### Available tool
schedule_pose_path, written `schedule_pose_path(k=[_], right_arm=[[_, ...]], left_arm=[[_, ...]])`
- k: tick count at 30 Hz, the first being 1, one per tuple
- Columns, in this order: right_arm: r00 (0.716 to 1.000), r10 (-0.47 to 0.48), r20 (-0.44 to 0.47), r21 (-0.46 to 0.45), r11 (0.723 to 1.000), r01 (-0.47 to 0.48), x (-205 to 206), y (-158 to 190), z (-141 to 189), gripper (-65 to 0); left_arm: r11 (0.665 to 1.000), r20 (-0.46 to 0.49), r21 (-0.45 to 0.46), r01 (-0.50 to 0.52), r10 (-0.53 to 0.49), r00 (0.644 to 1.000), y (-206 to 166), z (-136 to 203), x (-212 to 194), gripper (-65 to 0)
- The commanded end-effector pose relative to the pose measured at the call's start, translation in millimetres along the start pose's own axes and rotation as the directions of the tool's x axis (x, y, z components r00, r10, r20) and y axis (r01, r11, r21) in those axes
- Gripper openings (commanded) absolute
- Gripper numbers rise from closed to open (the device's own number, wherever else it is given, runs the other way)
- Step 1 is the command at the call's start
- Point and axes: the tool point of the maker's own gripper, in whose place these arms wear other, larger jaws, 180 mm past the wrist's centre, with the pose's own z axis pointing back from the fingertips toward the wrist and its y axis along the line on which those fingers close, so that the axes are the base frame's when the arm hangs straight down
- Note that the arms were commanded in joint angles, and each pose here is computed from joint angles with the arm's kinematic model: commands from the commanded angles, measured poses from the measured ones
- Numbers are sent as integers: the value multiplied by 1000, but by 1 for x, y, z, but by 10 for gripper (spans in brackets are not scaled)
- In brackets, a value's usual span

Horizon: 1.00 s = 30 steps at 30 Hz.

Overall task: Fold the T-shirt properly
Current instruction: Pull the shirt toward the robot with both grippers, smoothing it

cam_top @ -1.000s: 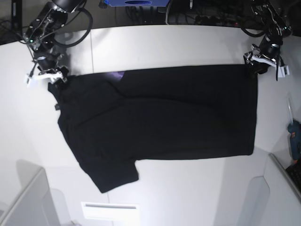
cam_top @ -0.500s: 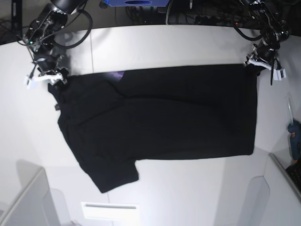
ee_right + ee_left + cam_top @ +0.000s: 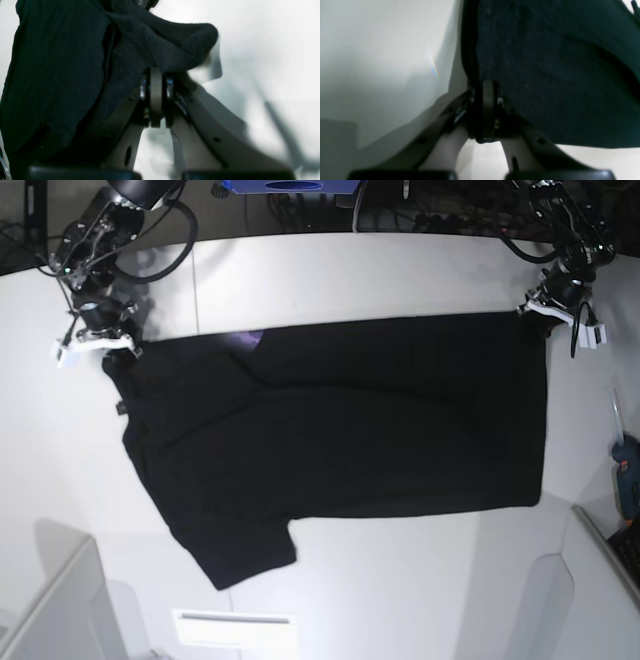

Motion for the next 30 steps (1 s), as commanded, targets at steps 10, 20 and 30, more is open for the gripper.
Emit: schedule_pose_path(k=[10, 20, 30], right_arm=[[994, 72, 83, -12, 997, -71, 23, 0, 25, -650], [991, 104, 84, -29, 994, -101, 21, -4, 39, -650], [989, 123, 77, -48, 992, -119, 18, -10, 49, -650]], left_arm=[[985, -73, 44, 165, -161, 984, -6, 12, -2, -650], [984, -110, 52, 169, -163, 980, 1, 21, -18, -650], [976, -106, 58, 209, -202, 974, -2, 32, -16, -650]])
